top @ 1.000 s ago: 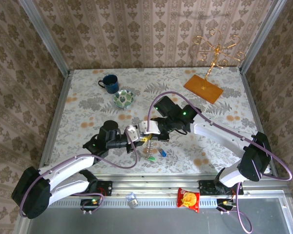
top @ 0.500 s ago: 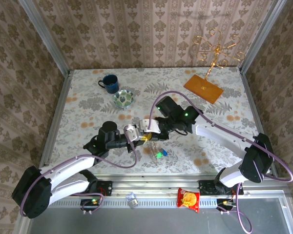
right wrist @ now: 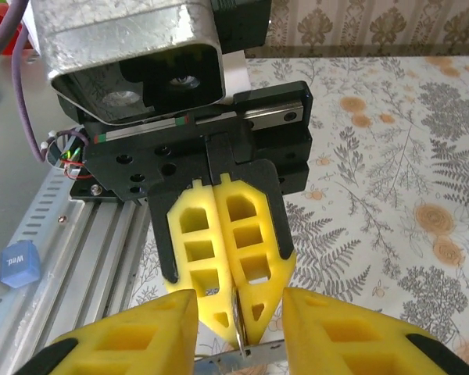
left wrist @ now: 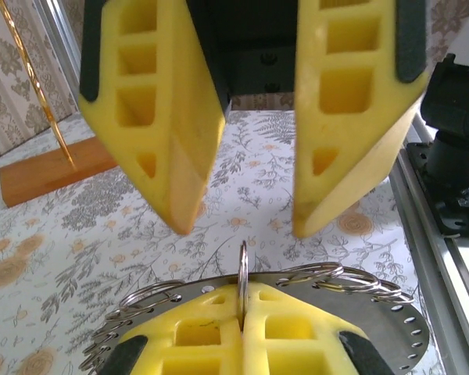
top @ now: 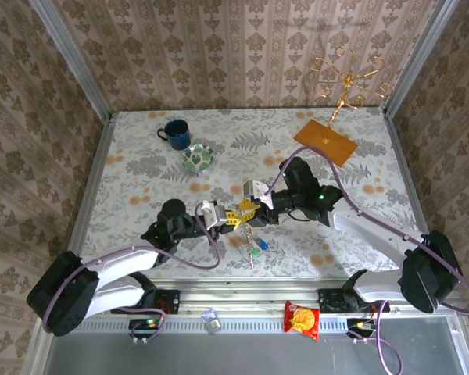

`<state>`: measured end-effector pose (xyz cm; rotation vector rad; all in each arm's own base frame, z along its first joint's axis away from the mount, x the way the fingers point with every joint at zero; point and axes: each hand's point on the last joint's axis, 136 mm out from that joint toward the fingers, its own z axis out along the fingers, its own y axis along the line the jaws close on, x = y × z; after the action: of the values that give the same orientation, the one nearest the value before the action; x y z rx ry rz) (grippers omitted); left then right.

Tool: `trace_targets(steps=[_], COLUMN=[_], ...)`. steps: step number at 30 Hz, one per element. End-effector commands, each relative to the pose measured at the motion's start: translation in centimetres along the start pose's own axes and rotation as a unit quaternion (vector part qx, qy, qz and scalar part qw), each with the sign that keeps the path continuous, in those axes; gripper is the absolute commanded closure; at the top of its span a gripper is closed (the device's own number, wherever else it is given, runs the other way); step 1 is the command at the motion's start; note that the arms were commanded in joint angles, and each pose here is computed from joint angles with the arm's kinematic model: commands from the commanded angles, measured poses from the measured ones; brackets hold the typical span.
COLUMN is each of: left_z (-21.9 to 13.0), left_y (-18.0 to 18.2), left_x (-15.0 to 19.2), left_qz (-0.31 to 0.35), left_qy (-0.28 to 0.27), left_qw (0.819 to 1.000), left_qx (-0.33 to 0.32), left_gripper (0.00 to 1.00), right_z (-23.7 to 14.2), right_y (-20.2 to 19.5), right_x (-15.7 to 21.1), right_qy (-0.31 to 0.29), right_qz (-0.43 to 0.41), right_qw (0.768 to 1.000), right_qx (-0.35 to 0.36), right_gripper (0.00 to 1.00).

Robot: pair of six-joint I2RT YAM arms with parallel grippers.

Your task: Put the keys on the keyring

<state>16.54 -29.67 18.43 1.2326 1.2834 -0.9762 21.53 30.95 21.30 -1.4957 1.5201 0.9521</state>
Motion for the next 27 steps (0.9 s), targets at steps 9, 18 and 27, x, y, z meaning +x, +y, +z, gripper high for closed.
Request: trace_targets(steps=[9,18,27], left_z=[-0.3,-0.3,-0.8], left_y=[-0.4,-0.4,0.4], left_x=[-2.7,-2.8,-1.4], left_qz=[0.024,0.026,0.031], left_qy=[-0.050,-0.053,0.010], left_qw=[0.998,0.998,0.999], left_qx=[0.016,0.017,-0.017], left_gripper=[1.00,1.00,0.74], right_z=[0.2,0.2,-0.6], right_y=[0.5,0.7,0.6], right_x=[0.8,1.3,1.3], right_qy=[-0.009,0.007,0.093], right_qz=[-0.002,-0.008,-0.055], right_qw=[1.000,1.000,0.994], right_qx=[-0.010,-0.016,-0.002], right_gripper=[0.68,1.00,1.00])
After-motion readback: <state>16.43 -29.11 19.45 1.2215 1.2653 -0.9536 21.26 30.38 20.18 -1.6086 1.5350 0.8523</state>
